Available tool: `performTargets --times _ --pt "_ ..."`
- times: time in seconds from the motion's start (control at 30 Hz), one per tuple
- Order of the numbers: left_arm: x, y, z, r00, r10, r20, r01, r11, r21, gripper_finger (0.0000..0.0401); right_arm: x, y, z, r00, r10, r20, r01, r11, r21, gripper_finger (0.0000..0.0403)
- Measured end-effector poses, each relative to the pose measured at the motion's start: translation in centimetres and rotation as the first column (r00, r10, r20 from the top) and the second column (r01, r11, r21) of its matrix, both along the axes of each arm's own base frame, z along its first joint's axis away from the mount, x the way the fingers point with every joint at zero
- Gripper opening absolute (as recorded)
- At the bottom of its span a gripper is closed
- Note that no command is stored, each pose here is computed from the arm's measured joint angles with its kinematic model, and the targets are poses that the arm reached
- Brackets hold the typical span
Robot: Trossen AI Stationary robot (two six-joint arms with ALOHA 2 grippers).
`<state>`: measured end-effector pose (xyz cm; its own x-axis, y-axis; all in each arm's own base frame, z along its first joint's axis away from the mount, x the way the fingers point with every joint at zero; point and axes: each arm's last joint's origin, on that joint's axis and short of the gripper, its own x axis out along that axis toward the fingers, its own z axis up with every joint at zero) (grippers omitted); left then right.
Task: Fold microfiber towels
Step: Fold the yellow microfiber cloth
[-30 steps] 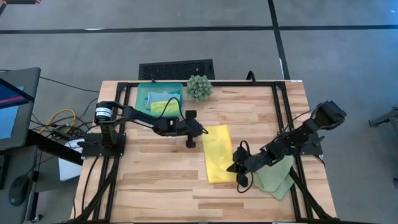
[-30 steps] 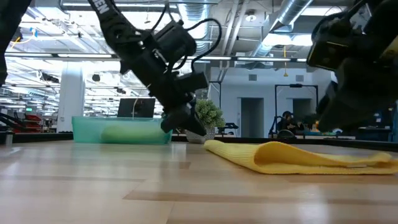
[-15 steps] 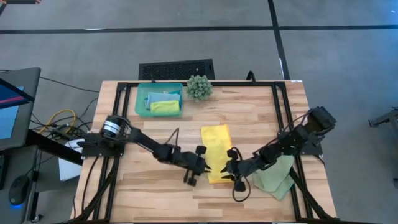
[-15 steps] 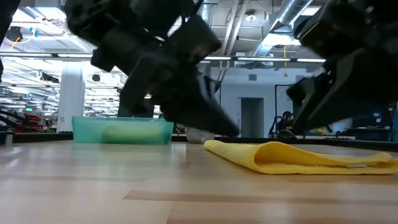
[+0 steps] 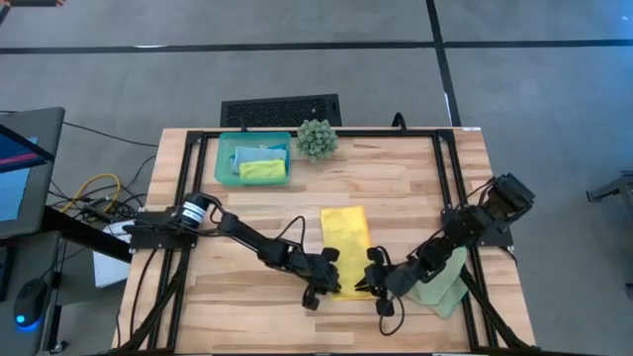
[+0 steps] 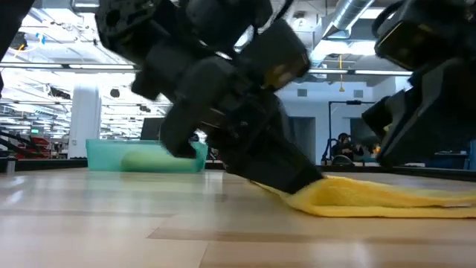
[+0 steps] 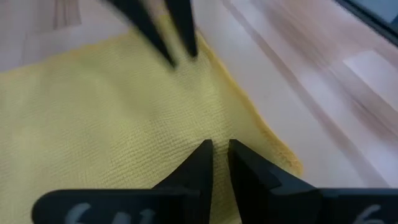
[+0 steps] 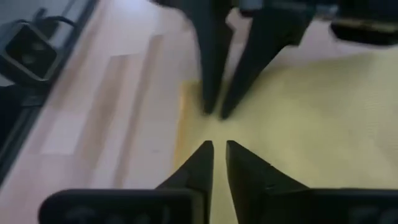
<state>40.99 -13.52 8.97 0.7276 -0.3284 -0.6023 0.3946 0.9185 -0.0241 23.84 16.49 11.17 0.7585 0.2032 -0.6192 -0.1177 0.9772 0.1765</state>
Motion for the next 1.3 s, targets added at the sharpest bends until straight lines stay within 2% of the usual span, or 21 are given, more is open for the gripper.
performTargets --times 0.23,0.37,0.63,0.77,0.87,0.97,1.1,1.2,1.3 --pt "-0.5 -1.5 3.2 0.999 -0.028 0.028 0.028 1.0 0.002 0.0045 -0.5 1.1 0.0 0.999 0.028 0.024 -0.029 0.999 0.028 0.0054" --pt "-1.2 -2.5 1.3 0.998 -0.057 -0.037 0.058 0.998 0.023 0.0045 -0.5 1.2 -0.3 1.0 0.007 0.023 -0.007 1.0 0.029 0.0054" --pt "-0.9 -3.0 0.1 1.0 -0.022 -0.017 0.022 1.0 0.011 0.0045 -0.5 1.3 -0.5 0.999 0.022 0.032 -0.022 1.0 0.006 0.0054" --pt "-0.7 -3.1 1.3 1.0 -0.022 -0.009 0.022 1.0 -0.002 0.0045 0.0 2.1 0.3 0.994 0.073 0.079 -0.072 0.997 -0.02 0.0062" --pt "-0.3 -3.3 3.3 0.999 -0.018 0.027 0.019 0.999 -0.039 0.0045 0.5 3.1 0.6 0.984 0.138 0.108 -0.13 0.989 -0.074 0.0085" --pt "0.0 -3.4 5.1 0.999 0.032 0.031 -0.03 0.996 -0.079 0.0045 1.0 3.9 -0.4 0.98 0.175 0.094 -0.163 0.979 -0.123 0.0122" --pt "0.0 -2.7 4.9 0.987 0.153 -0.046 -0.155 0.987 -0.042 0.0045 1.6 4.1 -2.3 0.982 0.183 0.035 -0.175 0.969 -0.176 0.0164" --pt "0.1 -1.9 5.0 0.978 0.203 -0.045 -0.203 0.979 -0.015 0.0045 2.2 4.2 -3.0 0.988 0.151 0.036 -0.142 0.975 -0.171 0.017" --pt "-0.1 -1.0 3.4 0.969 0.224 -0.102 -0.222 0.975 0.024 0.0045 2.2 4.2 -3.2 0.991 0.125 0.039 -0.117 0.978 -0.175 0.0153"
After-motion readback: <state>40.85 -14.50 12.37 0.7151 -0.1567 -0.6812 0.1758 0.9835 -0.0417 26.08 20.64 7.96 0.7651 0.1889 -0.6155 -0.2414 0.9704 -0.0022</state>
